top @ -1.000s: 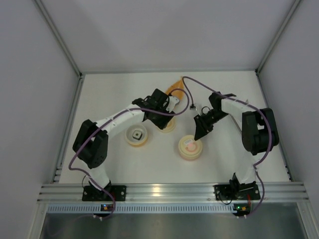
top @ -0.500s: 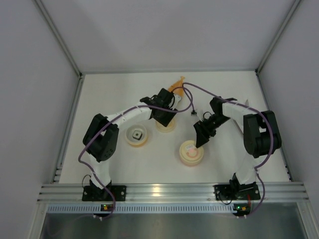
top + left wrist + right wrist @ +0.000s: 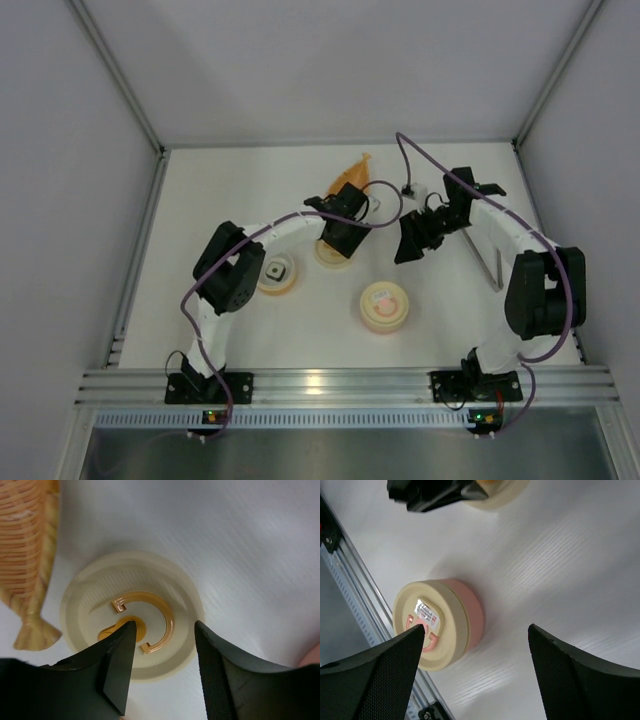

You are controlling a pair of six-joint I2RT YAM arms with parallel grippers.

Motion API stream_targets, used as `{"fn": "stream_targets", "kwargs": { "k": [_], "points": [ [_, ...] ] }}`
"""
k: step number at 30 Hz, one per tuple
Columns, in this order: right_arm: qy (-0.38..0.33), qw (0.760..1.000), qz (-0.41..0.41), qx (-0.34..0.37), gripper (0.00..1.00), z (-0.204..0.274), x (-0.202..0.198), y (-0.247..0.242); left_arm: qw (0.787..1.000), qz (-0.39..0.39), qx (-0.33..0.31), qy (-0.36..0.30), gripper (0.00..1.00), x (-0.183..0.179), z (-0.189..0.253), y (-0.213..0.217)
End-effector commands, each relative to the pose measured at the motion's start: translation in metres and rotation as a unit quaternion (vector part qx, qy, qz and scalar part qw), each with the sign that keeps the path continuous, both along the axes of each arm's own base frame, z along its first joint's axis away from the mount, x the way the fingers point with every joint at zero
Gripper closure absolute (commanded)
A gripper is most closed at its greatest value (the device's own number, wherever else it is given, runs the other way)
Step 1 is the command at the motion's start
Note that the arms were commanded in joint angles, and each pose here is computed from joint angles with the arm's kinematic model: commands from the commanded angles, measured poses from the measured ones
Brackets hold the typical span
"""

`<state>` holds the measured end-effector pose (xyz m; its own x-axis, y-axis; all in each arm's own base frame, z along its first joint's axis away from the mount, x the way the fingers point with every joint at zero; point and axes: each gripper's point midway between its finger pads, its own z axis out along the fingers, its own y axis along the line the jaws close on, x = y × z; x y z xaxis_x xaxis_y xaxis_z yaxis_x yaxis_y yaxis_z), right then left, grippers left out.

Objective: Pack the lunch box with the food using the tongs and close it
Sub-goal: Move the box lid to the center of the board.

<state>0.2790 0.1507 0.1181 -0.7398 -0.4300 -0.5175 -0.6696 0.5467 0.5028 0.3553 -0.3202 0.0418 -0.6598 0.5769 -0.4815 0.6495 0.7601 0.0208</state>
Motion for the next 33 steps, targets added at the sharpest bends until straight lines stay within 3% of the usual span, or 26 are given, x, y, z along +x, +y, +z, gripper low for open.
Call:
{"fn": "stream_targets", "kwargs": {
  "k": [1,7,10,16,18,22,25,33],
  "points": [
    [-0.047,0.997,-0.038,0.041,0.17,0.024,0.027,0.008,0.997,-0.049,-0.044,0.034,0.45,-0.034,0.012,-0.039],
    [-0.032,0.996,-0.070,0.050,0.19,0.015,0.037,0.008,0.986,-0.074,-0.125,0.080,0.43,-0.052,0.034,-0.081],
    [-0.027,0.994,-0.092,0.044,0.21,0.011,0.045,0.003,0.985,-0.063,-0.147,0.069,0.41,-0.045,0.053,-0.090],
    [-0.015,0.991,-0.128,0.028,0.29,0.001,0.053,-0.003,0.992,0.043,-0.101,-0.055,0.43,0.008,0.100,-0.032],
    [-0.011,0.991,-0.130,0.017,0.31,-0.003,0.054,-0.003,0.994,0.060,-0.072,-0.052,0.51,0.009,0.100,-0.009],
    [-0.014,0.992,-0.122,0.004,0.44,-0.005,0.057,0.009,0.996,0.083,-0.023,-0.011,0.57,-0.006,0.065,0.038],
    [-0.010,0.994,-0.110,0.011,0.50,-0.004,0.055,0.026,0.997,0.082,-0.016,-0.004,0.60,-0.011,0.050,0.048],
    [0.052,0.995,-0.082,0.033,0.54,-0.023,0.050,0.061,0.995,0.091,-0.030,0.034,0.65,-0.010,0.015,0.044]
  ]
}}
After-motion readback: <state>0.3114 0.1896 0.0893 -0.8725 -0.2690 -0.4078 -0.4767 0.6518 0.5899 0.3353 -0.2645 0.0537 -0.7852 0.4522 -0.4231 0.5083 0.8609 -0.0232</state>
